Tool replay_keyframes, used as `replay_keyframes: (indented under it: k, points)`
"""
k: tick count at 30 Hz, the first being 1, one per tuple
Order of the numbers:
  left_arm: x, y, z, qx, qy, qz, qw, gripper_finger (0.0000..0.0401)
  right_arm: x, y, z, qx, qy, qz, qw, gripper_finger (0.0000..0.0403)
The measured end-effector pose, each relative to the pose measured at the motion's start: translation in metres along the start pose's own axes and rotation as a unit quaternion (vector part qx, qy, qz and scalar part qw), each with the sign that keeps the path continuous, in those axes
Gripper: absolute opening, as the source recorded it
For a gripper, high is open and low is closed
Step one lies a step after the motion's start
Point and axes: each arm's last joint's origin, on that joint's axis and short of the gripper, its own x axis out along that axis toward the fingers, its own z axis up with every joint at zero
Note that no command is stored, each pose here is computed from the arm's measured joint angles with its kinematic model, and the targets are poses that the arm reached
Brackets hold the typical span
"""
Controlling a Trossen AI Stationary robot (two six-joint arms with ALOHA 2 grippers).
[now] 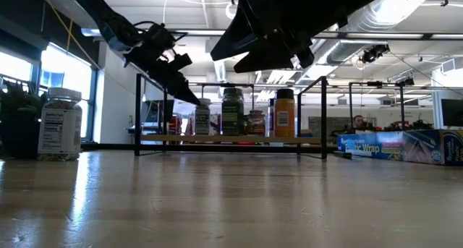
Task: Shelf spices
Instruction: Put the white seasoning bottle on the shelf, then put the white seasoning bottle on the shelf align with the other white seasoning bottle
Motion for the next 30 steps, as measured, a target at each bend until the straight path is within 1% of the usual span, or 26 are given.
replay_keyframes:
  k: [3, 5, 8, 11, 13, 15, 17, 19, 21, 23, 24, 26, 28, 30]
  points:
    - [-0.004, 0.0, 0.001, 0.005, 0.009, 0.001, 1.0, 0.0252, 0.0, 0.0, 0.0, 0.0, 0.0, 0.0, 1.0, 0.0268]
    - [-0.013, 0.0, 0.005, 0.006, 0.008, 0.008, 1.0, 0.0252, 0.0, 0.0, 0.0, -0.001, 0.0, 0.0, 1.0, 0.0268]
    - [-0.035, 0.0, 0.016, 0.007, 0.006, 0.018, 1.0, 0.0252, 0.0, 0.0, 0.0, -0.001, 0.0, 0.0, 1.0, 0.0268]
    - [-0.068, -0.008, 0.03, 0.013, -0.002, 0.012, 1.0, 0.0252, 0.0, 0.0, 0.0, -0.005, 0.0, -0.001, 1.0, 0.0268]
    - [-0.091, -0.02, 0.038, 0.026, -0.003, -0.006, 1.0, 0.0252, 0.001, -0.001, 0.0, -0.009, 0.001, 0.0, 1.0, 0.0268]
    - [-0.113, -0.038, 0.047, 0.044, -0.012, -0.033, 0.998, 0.0252, 0.003, -0.002, 0.001, -0.013, 0.003, 0.006, 1.0, 0.0268]
    - [-0.134, -0.058, 0.055, 0.063, -0.024, -0.058, 0.996, 0.0252, 0.005, -0.004, 0.003, -0.011, 0.006, 0.015, 1.0, 0.0268]
    - [-0.151, -0.081, 0.058, 0.09, -0.019, -0.089, 0.992, 0.0252, 0.008, -0.005, 0.004, -0.013, 0.007, 0.021, 1.0, 0.0268]
    - [-0.165, -0.104, 0.057, 0.125, -0.001, -0.127, 0.984, 0.0252, 0.011, -0.007, 0.007, -0.015, 0.002, 0.027, 1.0, 0.0268]
    - [-0.177, -0.124, 0.053, 0.146, 0.025, -0.172, 0.974, 0.0252, 0.013, -0.008, 0.009, -0.016, -0.003, 0.029, 0.999, 0.0268]
    - [-0.182, -0.132, 0.049, 0.153, 0.044, -0.194, 0.968, 0.0252, 0.013, -0.008, 0.01, -0.02, -0.005, 0.029, 0.999, 0.0268]
    - [-0.188, -0.146, 0.04, 0.162, 0.104, -0.237, 0.952, 0.0252, 0.015, -0.009, 0.012, -0.022, -0.013, 0.03, 0.999, 0.0268]
    - [-0.192, -0.156, 0.035, 0.164, 0.154, -0.264, 0.938, 0.0252, 0.016, -0.009, 0.014, -0.021, -0.019, 0.033, 0.999, 0.0268]
    - [-0.193, -0.164, 0.03, 0.169, 0.201, -0.274, 0.925, 0.0252, 0.016, -0.009, 0.015, -0.025, -0.018, 0.039, 0.999, 0.0268]
